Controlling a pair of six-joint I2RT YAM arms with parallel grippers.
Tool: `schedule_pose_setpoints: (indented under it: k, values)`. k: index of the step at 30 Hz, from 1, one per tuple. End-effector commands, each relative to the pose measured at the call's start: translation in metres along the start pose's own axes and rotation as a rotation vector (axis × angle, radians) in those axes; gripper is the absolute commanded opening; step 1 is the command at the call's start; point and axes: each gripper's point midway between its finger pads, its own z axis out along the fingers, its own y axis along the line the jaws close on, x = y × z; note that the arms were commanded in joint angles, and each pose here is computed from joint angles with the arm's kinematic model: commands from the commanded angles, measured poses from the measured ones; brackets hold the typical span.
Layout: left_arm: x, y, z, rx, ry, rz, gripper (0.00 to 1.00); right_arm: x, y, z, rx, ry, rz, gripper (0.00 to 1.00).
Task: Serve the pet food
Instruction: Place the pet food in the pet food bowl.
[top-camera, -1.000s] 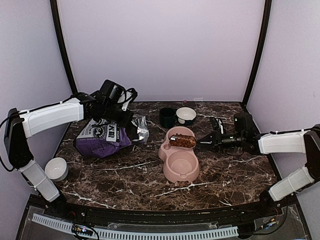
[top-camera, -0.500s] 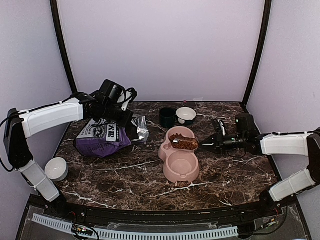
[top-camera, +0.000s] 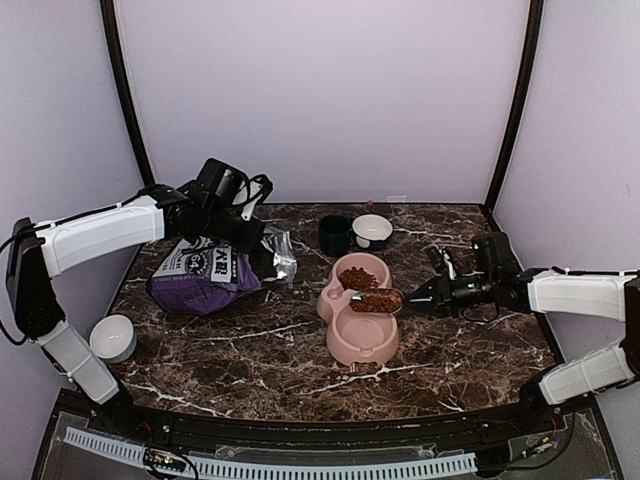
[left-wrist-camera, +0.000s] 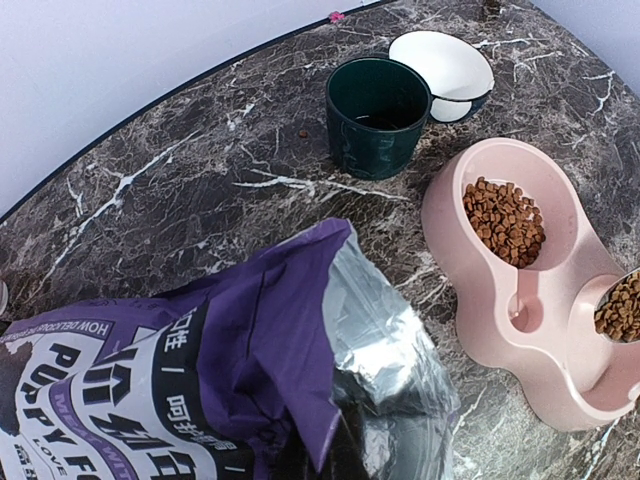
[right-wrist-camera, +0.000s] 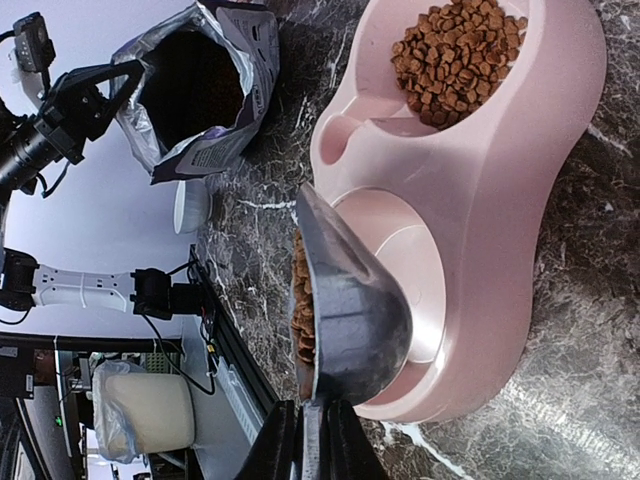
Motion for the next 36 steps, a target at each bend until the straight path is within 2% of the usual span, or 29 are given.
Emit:
schedule_pose_setpoints:
  k: [1, 20, 36]
  values:
    - [-0.028, 0.007, -0.028, -0.017, -0.117, 0.000, 0.00, 0.002, 0.002, -0.005, 0.015, 0.002, -0.042, 0.00]
    - [-0.025, 0.009, -0.025, -0.030, -0.104, 0.006, 0.00, 0.006, -0.001, 0.009, 0.062, 0.096, -0.068, 0.00]
    - [-0.021, 0.012, -0.023, -0.052, -0.090, 0.015, 0.00, -0.001, 0.006, 0.038, 0.019, 0.158, -0.083, 0.00]
